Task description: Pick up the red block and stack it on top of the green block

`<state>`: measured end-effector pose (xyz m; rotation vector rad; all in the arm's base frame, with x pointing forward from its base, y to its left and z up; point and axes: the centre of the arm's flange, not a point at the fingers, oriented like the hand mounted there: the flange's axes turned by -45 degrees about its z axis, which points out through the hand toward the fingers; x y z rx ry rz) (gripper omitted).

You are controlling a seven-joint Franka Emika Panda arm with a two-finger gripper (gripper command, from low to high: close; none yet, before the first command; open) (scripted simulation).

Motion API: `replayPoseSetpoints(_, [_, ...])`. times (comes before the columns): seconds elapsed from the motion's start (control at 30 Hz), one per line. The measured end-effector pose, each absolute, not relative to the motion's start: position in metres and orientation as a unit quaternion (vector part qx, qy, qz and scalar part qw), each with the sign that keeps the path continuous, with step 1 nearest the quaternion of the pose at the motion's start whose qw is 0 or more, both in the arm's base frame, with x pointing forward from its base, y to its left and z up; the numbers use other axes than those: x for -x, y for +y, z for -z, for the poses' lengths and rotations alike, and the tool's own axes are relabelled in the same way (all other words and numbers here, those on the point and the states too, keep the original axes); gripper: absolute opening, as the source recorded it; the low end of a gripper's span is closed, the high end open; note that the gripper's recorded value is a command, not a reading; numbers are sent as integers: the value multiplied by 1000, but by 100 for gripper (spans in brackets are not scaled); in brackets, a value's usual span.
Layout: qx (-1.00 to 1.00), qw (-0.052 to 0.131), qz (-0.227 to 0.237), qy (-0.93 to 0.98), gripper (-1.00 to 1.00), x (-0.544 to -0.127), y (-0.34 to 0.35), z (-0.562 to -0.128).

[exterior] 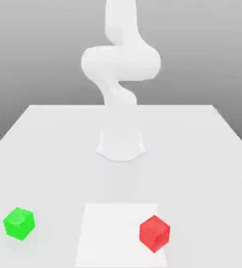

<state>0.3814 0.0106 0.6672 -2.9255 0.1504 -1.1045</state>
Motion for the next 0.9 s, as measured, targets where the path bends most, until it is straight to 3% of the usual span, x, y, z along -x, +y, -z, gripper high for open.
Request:
replayPoseSetpoints(0.2, [953, 9, 262, 150, 0, -445, 30, -548])
replayPoseSetpoints(0.4, [954, 9, 172, 247, 0, -471, 45, -423])
replayPoseSetpoints(0.73, [916, 2, 18, 400, 0, -440, 75, -230])
replayPoseSetpoints(0.9, [908, 1, 1, 419, 0, -434, 79, -167])
